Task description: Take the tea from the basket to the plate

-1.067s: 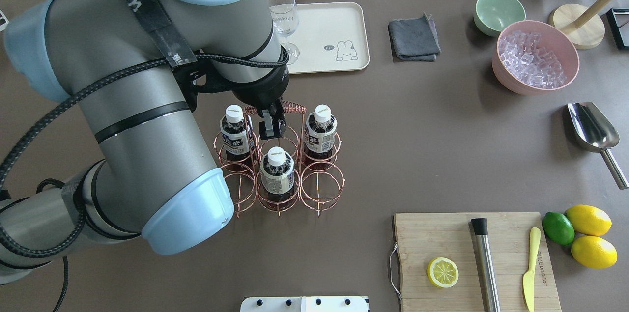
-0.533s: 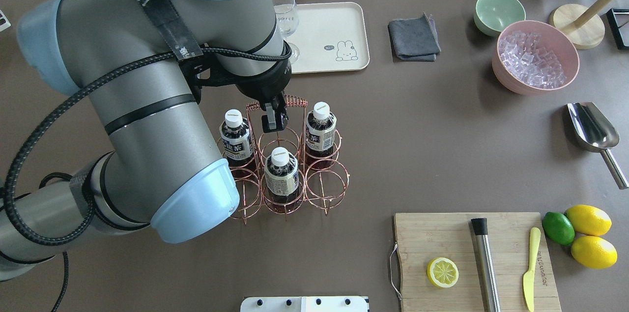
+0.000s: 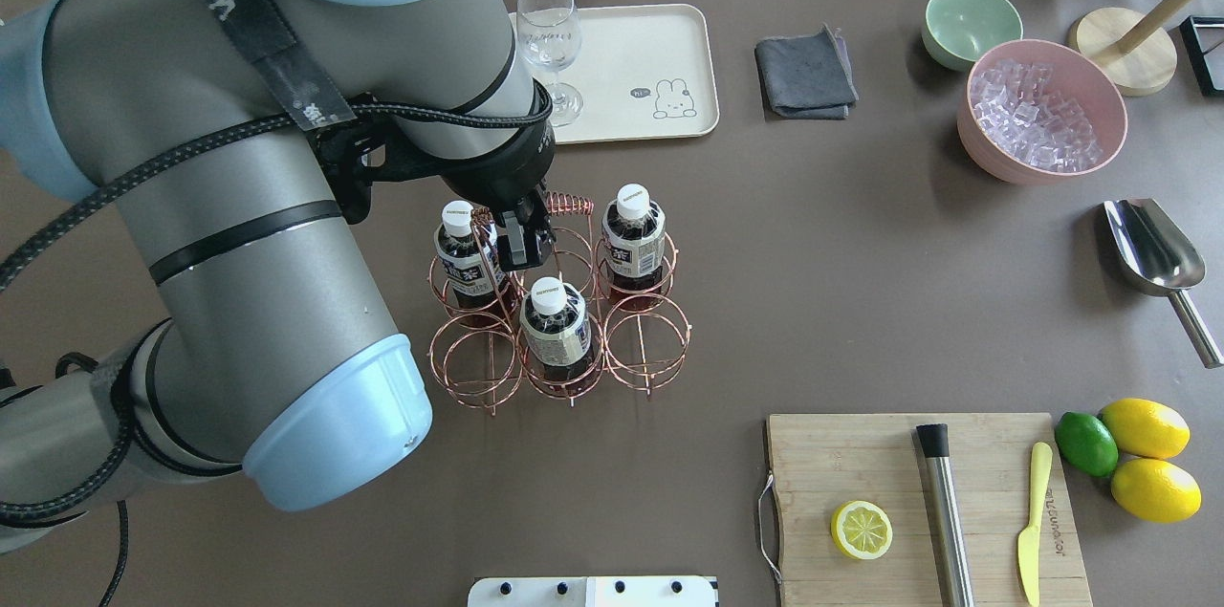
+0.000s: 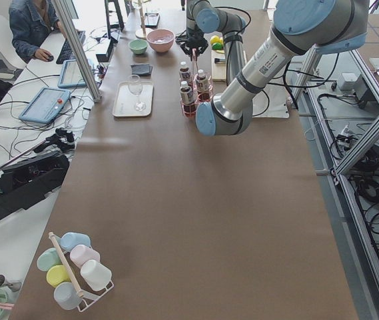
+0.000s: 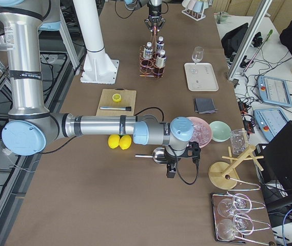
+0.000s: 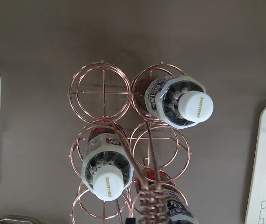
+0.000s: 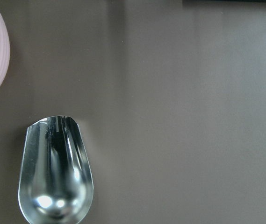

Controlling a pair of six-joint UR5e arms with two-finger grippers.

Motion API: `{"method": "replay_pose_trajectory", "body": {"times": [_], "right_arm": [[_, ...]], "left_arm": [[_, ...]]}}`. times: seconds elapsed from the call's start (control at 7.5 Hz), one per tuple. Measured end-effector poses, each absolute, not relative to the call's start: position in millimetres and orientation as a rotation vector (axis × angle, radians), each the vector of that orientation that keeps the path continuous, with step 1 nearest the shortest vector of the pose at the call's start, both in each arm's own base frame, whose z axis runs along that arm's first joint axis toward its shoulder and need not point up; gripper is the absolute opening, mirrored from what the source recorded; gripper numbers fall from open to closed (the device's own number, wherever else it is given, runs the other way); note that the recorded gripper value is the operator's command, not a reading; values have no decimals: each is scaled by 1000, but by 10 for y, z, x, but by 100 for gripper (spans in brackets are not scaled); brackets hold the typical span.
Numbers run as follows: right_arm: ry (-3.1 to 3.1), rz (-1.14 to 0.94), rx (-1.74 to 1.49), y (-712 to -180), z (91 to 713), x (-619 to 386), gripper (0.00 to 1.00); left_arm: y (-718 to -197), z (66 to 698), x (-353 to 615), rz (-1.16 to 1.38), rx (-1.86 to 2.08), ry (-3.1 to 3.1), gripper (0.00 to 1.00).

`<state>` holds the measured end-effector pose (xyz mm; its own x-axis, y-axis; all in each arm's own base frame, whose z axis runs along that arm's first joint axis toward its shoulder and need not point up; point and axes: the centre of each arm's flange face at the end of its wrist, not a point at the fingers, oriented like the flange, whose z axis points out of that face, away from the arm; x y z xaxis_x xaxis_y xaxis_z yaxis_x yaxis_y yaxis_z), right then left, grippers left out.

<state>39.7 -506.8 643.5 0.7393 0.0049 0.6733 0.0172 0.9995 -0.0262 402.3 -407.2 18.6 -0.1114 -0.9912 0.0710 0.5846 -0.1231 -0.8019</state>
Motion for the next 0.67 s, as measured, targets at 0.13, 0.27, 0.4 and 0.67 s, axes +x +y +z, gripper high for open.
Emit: {"method": "replay_pose_trajectory", "body": {"times": [0.13,0.27,0.4,0.67], "right_arm": [[-754,-17,-5,-5093,6308,385,100],[-797,-35,28,-5111,6129,346,100],[-850,-70,69,-5128,5957,257,100],[-923,-208,172,-5168,5667,-145,99]], "left_arm": [[-4048,199,3988,-1579,-756,735,0],[-4058,220,3989,-1583,-752,732,0],[-4105,265,4045,-1589,-745,720,0],[-4192,326,4162,-1591,-739,715,0]]}}
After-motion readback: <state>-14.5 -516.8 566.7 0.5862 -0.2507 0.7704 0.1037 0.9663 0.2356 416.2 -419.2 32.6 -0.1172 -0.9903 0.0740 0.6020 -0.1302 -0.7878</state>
